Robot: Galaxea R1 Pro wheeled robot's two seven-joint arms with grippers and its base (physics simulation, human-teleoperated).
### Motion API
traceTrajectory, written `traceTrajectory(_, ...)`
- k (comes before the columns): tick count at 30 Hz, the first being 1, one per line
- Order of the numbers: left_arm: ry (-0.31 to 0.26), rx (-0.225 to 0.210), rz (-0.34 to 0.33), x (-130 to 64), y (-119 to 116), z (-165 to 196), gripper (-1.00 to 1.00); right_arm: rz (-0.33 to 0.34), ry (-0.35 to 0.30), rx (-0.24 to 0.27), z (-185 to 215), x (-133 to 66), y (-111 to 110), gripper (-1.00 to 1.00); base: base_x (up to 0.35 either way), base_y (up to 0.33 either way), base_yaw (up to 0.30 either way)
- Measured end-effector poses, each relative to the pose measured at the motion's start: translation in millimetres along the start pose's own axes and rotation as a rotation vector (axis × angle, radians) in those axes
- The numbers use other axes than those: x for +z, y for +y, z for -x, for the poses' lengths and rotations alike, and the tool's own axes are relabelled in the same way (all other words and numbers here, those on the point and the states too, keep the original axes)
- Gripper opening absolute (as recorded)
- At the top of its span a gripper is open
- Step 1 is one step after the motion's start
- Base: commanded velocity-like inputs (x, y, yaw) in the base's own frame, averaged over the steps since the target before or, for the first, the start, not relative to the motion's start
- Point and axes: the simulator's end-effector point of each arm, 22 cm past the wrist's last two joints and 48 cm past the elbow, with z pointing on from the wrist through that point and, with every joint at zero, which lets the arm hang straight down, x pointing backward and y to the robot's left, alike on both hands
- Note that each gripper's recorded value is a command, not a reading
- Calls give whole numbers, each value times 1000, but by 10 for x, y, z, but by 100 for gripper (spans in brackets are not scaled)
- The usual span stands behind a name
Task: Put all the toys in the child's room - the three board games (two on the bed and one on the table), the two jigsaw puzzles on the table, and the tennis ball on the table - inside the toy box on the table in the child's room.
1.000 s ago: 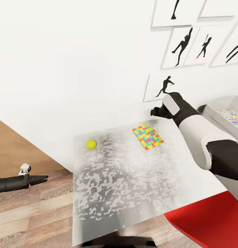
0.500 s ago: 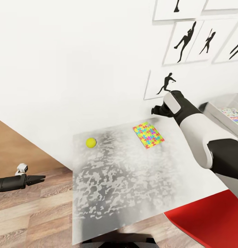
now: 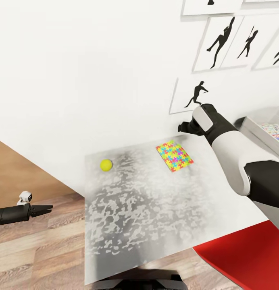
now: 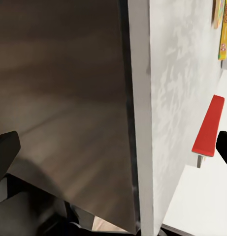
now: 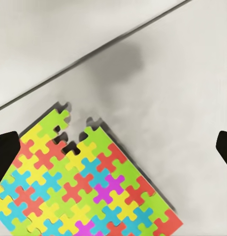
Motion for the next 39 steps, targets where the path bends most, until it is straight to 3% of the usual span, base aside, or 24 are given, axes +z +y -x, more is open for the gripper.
traceTrajectory(22, 17, -24, 7, 62, 124, -71, 100, -11, 30, -3, -141, 226, -27, 100, 0, 0, 0)
traceTrajectory(29, 23, -32, 9, 82, 163, -96, 100, -44, 36, 14, -141, 320, -276, 100, 0, 0, 0)
traceTrajectory(39, 30, -43, 12, 109, 219, -130, 100, -52, 50, 16, -200, 421, -323, 100, 0, 0, 0)
